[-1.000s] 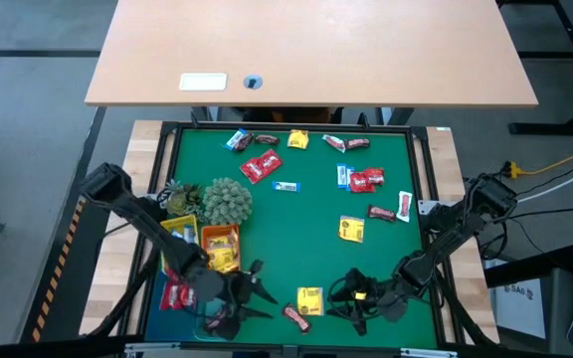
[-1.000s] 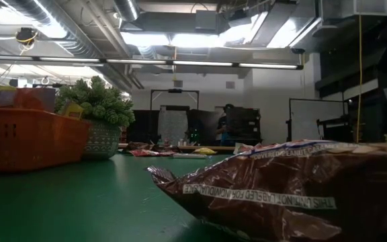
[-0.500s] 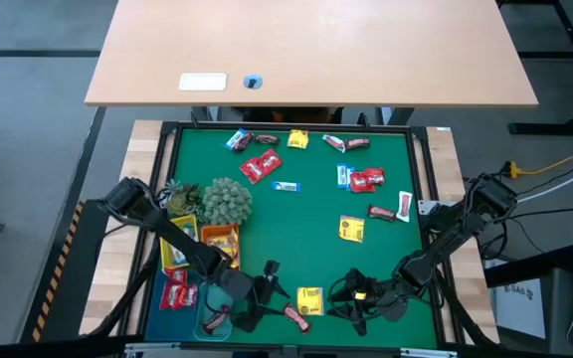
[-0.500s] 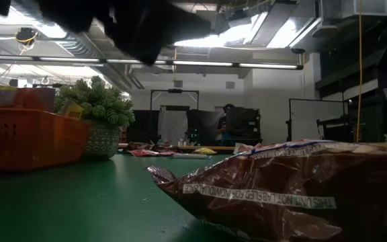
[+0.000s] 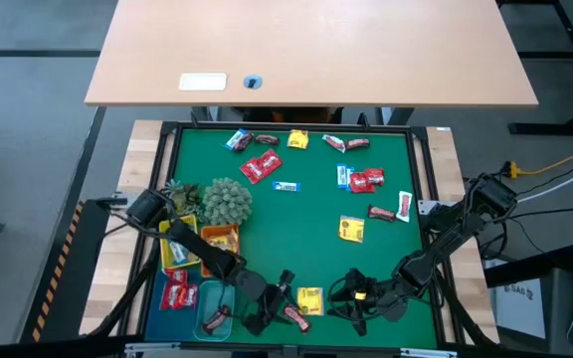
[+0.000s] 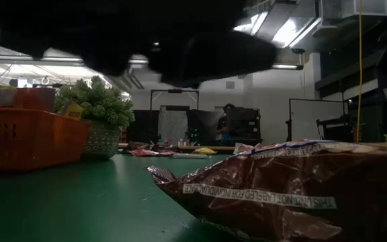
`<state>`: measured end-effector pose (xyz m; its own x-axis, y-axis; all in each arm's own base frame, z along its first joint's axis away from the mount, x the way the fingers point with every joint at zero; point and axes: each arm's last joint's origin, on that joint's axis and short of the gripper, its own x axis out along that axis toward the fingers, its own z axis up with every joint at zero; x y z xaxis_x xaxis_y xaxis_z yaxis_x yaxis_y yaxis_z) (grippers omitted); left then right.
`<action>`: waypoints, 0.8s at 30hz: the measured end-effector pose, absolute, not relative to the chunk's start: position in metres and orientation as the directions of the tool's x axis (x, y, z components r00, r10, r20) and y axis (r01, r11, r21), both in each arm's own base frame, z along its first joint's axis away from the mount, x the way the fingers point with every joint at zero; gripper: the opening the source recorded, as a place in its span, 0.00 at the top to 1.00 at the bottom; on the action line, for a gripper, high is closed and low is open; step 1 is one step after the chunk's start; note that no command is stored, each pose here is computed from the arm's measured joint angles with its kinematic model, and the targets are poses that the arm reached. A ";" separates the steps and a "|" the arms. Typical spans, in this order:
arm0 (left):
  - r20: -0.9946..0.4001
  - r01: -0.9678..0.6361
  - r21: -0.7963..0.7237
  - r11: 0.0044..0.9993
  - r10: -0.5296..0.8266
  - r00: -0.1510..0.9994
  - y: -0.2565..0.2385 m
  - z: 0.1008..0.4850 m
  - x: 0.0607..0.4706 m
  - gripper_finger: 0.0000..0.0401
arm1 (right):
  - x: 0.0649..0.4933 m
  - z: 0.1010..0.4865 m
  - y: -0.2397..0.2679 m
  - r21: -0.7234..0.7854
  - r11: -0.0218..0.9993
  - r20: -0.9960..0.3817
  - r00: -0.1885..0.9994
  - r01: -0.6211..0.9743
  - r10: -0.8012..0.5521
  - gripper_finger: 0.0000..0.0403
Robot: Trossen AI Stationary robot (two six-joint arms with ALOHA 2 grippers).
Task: Sort candy
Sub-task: Put the brown chocolate into the green basket
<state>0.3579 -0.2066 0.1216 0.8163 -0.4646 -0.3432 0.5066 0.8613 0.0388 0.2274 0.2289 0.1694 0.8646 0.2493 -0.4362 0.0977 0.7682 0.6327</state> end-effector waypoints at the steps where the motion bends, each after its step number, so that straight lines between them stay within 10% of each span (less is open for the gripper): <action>1: -0.342 0.517 0.034 0.855 -0.476 0.810 -0.208 0.121 0.362 0.49 | 0.227 0.169 0.229 0.633 0.768 -0.436 0.865 0.097 0.250 0.52; 24: -0.536 0.501 -0.121 0.857 -0.481 0.694 -0.201 0.099 0.379 0.52 | 0.227 0.170 0.229 0.633 0.768 -0.436 0.865 0.098 0.250 0.52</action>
